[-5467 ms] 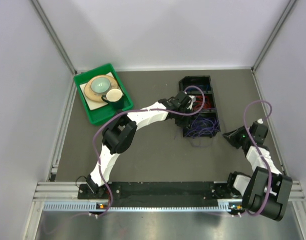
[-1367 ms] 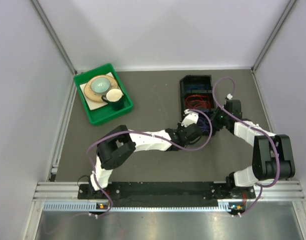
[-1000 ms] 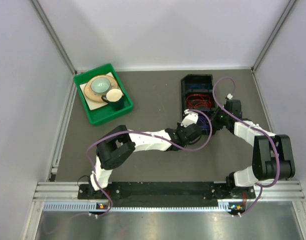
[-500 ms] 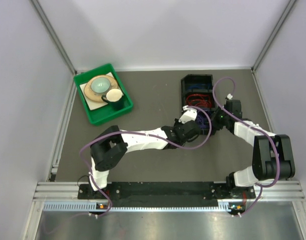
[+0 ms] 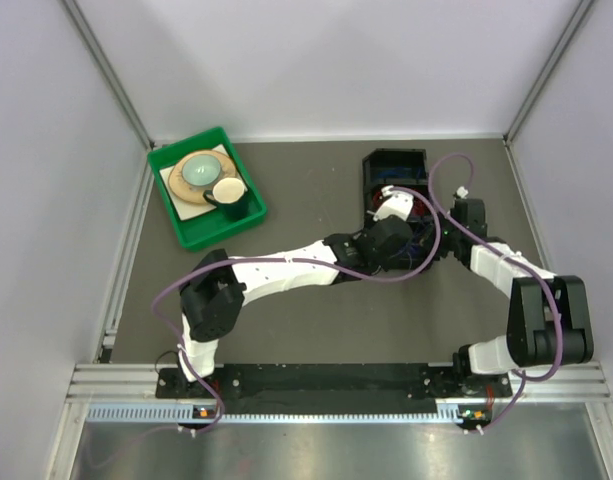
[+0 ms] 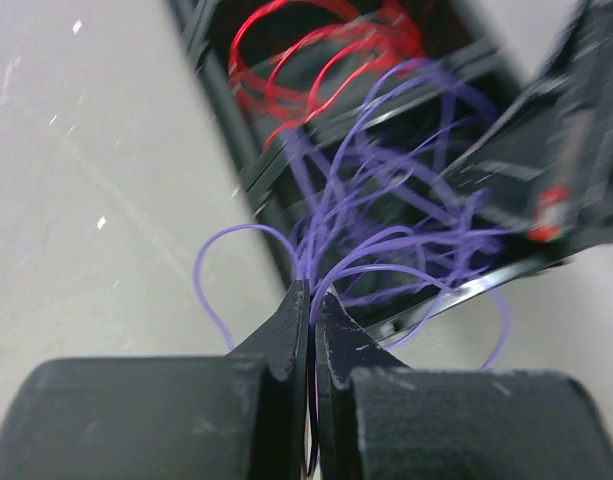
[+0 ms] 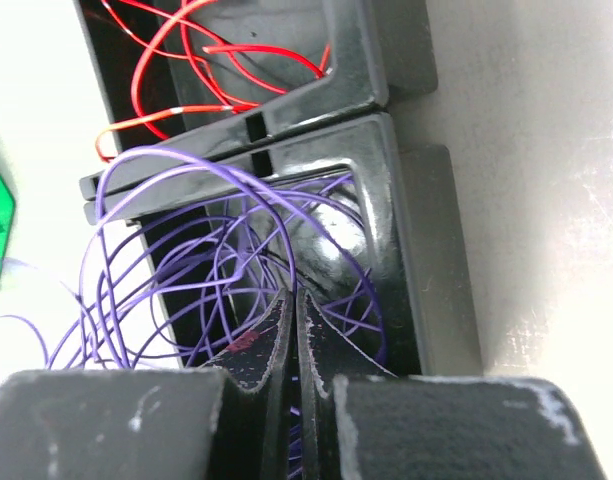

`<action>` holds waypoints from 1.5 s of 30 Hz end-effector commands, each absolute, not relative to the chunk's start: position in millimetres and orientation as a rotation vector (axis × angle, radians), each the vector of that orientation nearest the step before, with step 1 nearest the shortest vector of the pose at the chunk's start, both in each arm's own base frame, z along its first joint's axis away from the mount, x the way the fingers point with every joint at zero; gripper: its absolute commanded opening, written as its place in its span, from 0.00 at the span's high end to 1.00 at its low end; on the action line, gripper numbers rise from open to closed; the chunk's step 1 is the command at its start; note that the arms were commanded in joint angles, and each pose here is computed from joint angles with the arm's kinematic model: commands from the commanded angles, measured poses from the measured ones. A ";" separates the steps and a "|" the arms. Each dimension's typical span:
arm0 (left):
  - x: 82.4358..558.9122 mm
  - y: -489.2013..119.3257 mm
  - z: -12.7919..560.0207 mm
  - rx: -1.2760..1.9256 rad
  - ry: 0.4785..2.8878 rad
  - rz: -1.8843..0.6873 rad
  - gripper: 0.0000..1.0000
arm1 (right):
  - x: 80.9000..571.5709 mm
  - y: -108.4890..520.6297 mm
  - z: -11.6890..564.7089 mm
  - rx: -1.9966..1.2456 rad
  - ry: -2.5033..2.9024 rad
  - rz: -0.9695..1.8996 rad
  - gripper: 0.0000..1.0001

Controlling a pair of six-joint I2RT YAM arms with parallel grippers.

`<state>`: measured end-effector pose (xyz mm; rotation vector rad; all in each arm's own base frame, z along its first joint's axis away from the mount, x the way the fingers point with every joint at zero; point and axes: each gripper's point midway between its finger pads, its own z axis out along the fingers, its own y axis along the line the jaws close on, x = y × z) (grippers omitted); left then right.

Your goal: Untangle the cables

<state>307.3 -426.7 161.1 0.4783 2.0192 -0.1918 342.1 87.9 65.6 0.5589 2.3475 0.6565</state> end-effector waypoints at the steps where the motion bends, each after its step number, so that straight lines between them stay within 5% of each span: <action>1: 317.3 -456.6 210.9 0.446 1.931 -0.380 1.00 | 358.0 93.1 100.4 0.518 2.257 0.692 1.00; 14: 364.4 -487.0 180.5 0.293 2.021 -0.744 1.00 | 350.0 96.1 96.7 0.588 2.242 0.749 1.00; 25: 333.0 -520.2 146.1 0.339 2.080 -1.078 1.00 | 350.9 94.7 109.8 0.589 2.201 0.756 1.00; 40: 333.3 -526.5 69.8 0.416 2.226 -1.023 1.00 | 345.7 91.2 117.9 0.590 2.185 0.735 1.00; 45: 334.7 -519.5 58.3 0.426 2.244 -0.984 1.00 | 338.5 80.5 138.3 0.570 2.134 0.666 0.77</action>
